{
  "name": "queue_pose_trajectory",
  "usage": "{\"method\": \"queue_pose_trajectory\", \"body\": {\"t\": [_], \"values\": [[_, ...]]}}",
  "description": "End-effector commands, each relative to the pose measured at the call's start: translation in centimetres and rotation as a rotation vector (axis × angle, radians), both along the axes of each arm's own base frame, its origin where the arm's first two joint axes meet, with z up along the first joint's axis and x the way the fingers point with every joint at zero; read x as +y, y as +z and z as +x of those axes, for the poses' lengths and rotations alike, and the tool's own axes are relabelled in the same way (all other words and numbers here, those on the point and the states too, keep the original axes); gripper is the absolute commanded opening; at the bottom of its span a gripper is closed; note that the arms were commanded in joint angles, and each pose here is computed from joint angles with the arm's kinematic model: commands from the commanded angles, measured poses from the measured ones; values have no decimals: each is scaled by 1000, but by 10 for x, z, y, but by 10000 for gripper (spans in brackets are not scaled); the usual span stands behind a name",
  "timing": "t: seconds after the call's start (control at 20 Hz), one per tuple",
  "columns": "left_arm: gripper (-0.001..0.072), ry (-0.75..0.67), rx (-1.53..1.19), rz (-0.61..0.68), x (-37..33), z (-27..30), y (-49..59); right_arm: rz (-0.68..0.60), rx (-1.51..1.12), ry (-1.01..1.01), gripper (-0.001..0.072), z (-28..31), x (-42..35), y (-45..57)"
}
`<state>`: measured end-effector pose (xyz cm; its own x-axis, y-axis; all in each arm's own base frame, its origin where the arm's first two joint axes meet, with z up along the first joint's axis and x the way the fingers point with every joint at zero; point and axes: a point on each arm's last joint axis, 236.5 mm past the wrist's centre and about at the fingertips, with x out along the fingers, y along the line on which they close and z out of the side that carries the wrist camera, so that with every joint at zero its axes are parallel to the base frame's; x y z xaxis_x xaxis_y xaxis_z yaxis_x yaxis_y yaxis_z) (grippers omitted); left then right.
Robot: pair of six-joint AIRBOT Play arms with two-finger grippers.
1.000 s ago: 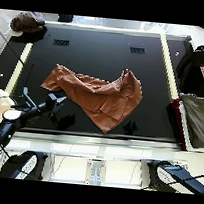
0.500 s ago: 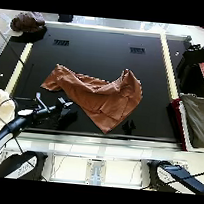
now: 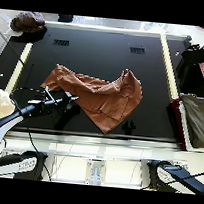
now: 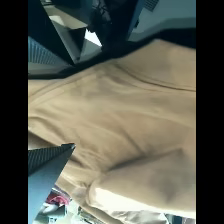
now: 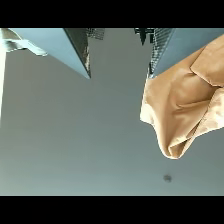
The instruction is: Fold the shirts.
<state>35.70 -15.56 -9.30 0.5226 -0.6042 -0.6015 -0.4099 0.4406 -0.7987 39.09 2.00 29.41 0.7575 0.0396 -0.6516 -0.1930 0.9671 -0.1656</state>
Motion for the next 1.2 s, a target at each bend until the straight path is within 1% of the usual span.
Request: {"method": "queue_pose_trajectory", "body": {"t": [0.0,0.15,0.2,0.25,0.3,0.35,0.4,0.5,0.65,0.75,0.9,0.95,1.05,1.1,1.15], "values": [[495,-7,26,9,0,3,-13,2,1,1,412,0,0,0],[484,-6,21,9,0,6,-12,4,1,1,411,0,1,0],[465,-5,12,8,-1,9,-9,6,1,3,411,0,1,0],[341,-3,3,4,-1,13,-6,7,1,4,410,0,2,0],[166,-5,-10,-7,-3,17,0,6,0,4,410,0,2,0],[19,-8,-25,-15,-5,22,6,1,0,6,410,0,1,0],[13,-21,-45,-27,-8,27,14,-17,1,-5,410,0,-4,-1],[13,-33,-81,-58,-12,35,30,-56,72,-34,411,-5,-15,-22],[13,-42,-133,-82,-12,44,53,-42,343,-71,411,-25,-30,-114],[13,-43,-151,-89,-11,44,61,38,418,-78,411,-22,-26,-179],[13,-56,-156,-100,-14,42,65,227,401,-53,412,-5,11,-244],[13,-63,-156,-108,-15,41,66,264,412,-51,413,-2,20,-259],[16,-86,-156,-131,-21,37,70,293,461,-45,413,0,31,-280],[110,-85,-156,-131,-21,37,70,299,477,-47,413,1,32,-287],[375,-85,-156,-129,-21,37,69,308,489,-49,412,2,34,-292]]}}
